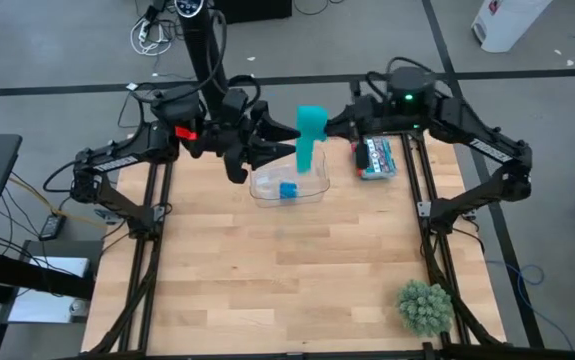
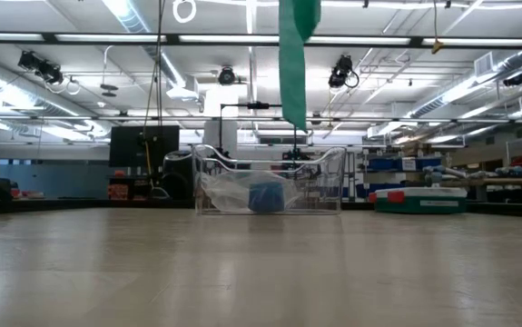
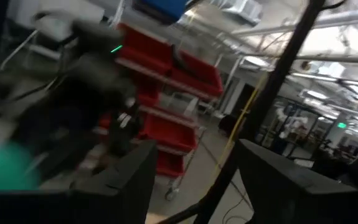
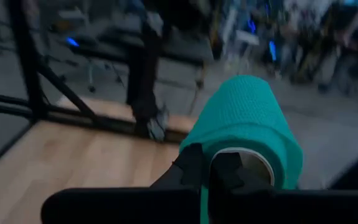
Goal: Roll bandage
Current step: Roll the sky blue bandage
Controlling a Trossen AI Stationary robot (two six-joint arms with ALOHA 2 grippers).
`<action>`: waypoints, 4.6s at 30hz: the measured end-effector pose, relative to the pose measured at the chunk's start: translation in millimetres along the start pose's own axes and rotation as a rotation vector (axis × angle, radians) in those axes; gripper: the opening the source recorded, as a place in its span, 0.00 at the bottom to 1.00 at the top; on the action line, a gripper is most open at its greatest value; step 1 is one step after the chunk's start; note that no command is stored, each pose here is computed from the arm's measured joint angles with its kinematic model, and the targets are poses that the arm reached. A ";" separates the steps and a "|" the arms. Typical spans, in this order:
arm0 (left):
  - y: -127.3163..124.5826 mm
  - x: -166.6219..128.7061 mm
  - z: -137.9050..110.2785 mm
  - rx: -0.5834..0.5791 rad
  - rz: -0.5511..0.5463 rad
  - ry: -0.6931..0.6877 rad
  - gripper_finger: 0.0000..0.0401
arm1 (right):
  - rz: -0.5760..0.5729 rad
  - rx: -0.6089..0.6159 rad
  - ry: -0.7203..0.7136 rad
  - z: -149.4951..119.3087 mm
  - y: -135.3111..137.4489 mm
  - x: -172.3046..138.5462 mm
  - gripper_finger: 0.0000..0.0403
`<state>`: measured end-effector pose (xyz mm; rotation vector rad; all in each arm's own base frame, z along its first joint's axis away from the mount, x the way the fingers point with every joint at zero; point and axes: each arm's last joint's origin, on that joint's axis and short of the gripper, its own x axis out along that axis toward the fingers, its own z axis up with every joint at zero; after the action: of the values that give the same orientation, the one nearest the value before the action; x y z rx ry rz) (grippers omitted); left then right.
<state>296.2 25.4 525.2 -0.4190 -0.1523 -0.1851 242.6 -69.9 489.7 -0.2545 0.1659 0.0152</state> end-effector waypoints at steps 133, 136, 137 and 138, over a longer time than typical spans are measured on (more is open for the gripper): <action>-49.1 -11.9 40.0 0.318 -0.176 0.002 0.01 | -0.563 0.209 0.011 -26.9 -103.7 -71.9 0.00; -48.7 -11.9 40.1 0.317 -0.167 0.000 0.01 | -0.484 0.201 -0.009 -23.1 -96.9 -75.8 0.00; -48.6 -11.9 40.0 0.317 -0.166 0.001 0.01 | -0.461 0.195 -0.021 -21.2 -94.7 -77.6 0.00; -48.2 -11.8 39.6 0.316 -0.161 0.006 0.01 | -0.436 0.187 -0.035 -19.1 -92.3 -79.5 0.00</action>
<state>270.3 0.4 577.5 -0.0907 -0.2065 -0.3154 164.5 -163.6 507.7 -0.0994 0.0737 -0.4270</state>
